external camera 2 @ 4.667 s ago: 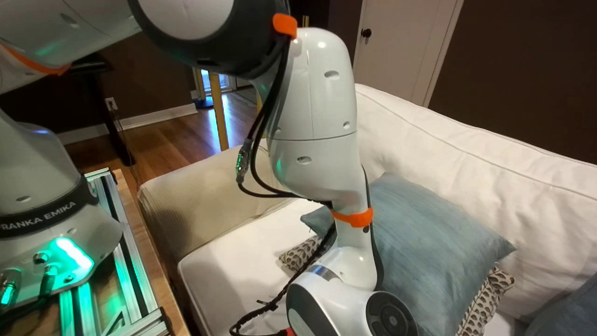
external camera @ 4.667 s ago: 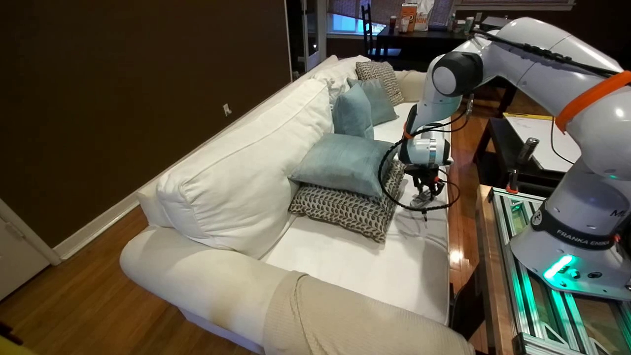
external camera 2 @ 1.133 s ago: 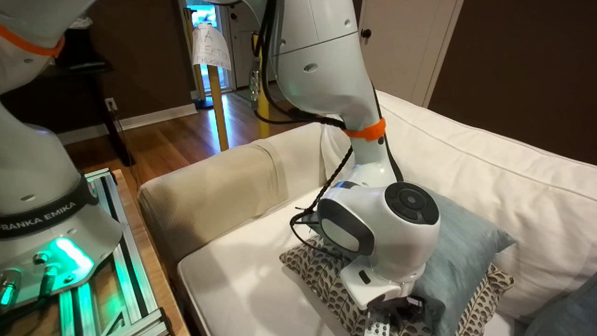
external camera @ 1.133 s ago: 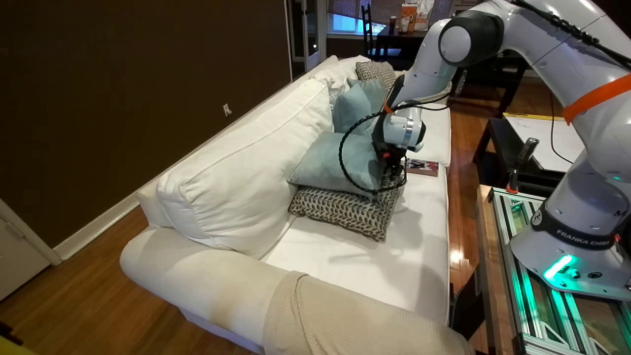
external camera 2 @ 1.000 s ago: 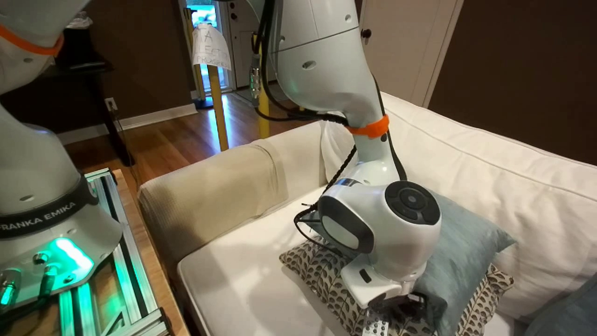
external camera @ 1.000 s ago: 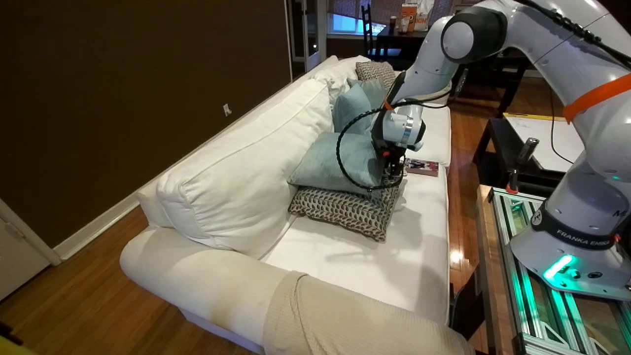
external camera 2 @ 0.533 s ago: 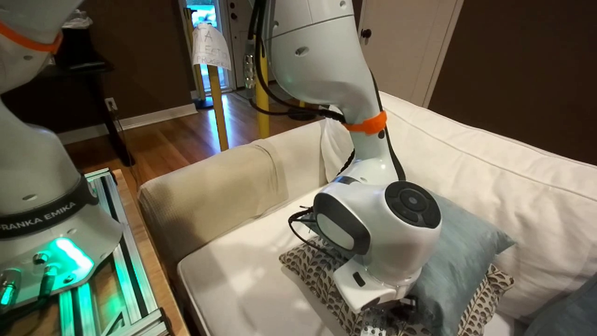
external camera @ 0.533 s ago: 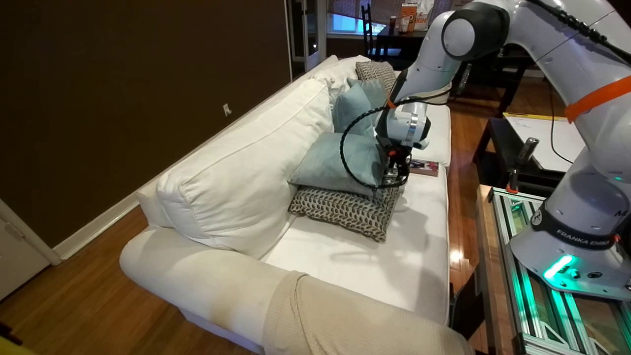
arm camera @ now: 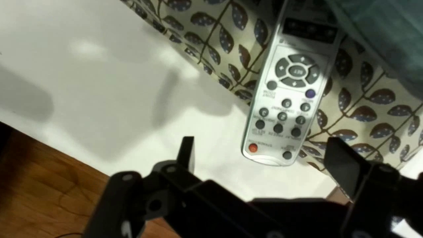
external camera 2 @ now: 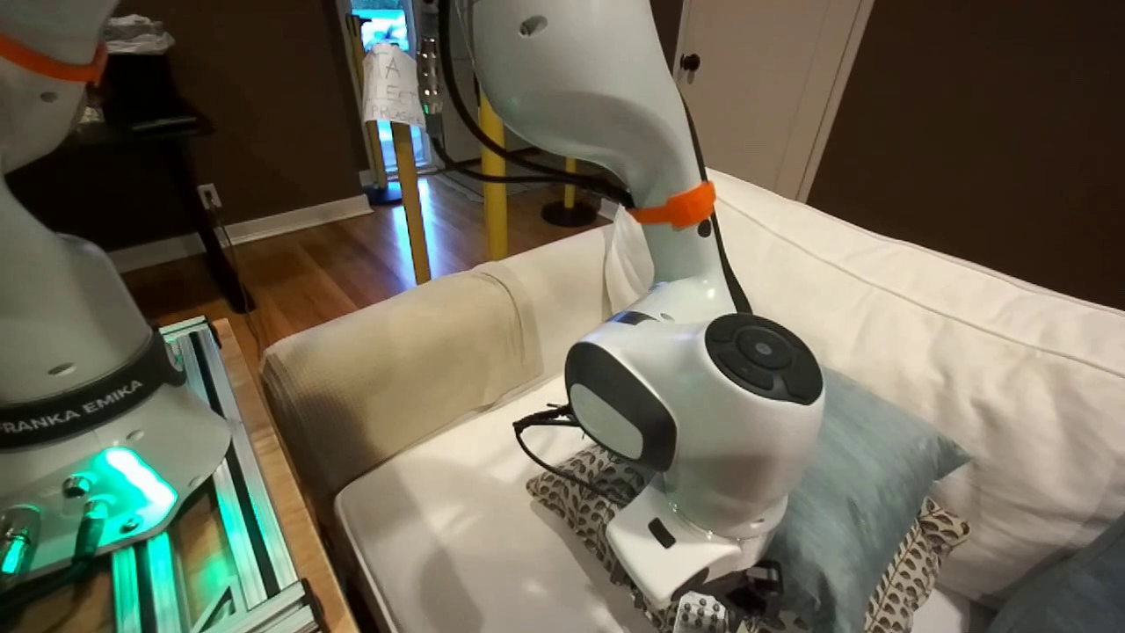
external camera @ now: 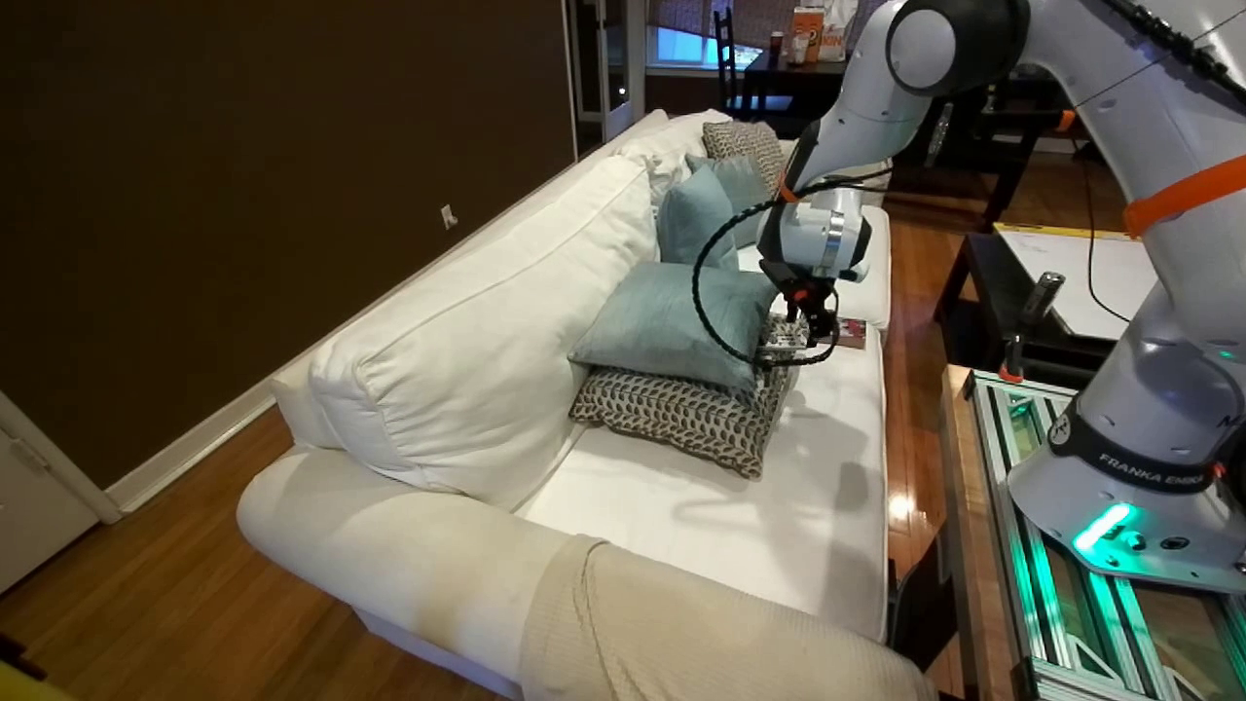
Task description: Place remote between the two vertically stacked cushions
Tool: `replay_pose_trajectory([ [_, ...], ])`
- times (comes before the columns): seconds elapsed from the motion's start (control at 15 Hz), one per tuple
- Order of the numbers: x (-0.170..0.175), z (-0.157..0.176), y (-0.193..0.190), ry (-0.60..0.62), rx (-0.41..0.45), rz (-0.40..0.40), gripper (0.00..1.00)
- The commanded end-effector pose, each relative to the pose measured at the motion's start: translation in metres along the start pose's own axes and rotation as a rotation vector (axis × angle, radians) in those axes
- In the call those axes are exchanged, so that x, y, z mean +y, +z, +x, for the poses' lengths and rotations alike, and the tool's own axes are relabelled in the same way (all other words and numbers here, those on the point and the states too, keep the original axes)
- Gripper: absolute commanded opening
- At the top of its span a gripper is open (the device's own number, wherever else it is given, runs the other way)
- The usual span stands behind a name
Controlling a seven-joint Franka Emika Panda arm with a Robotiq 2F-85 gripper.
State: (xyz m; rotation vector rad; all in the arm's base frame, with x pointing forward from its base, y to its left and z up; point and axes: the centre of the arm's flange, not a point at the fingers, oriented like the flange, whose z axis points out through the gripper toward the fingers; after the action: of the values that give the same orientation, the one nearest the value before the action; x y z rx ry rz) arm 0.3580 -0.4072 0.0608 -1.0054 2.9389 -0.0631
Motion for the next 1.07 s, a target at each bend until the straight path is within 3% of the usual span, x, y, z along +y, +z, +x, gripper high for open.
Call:
replay_pose_trajectory([
  [0.0, 0.015, 0.023, -0.015, -0.097, -0.013, 0.057, 1.00],
  [0.2, 0.016, 0.040, -0.020, -0.232, -0.062, 0.121, 1.00],
  [0.4, 0.015, 0.049, -0.025, -0.316, -0.194, 0.129, 1.00],
  [0.73, 0.022, 0.080, -0.017, -0.308, -0.416, 0.028, 1.00],
  [1.0, 0.029, 0.104, -0.006, -0.320, -0.513, -0.010, 1.00],
])
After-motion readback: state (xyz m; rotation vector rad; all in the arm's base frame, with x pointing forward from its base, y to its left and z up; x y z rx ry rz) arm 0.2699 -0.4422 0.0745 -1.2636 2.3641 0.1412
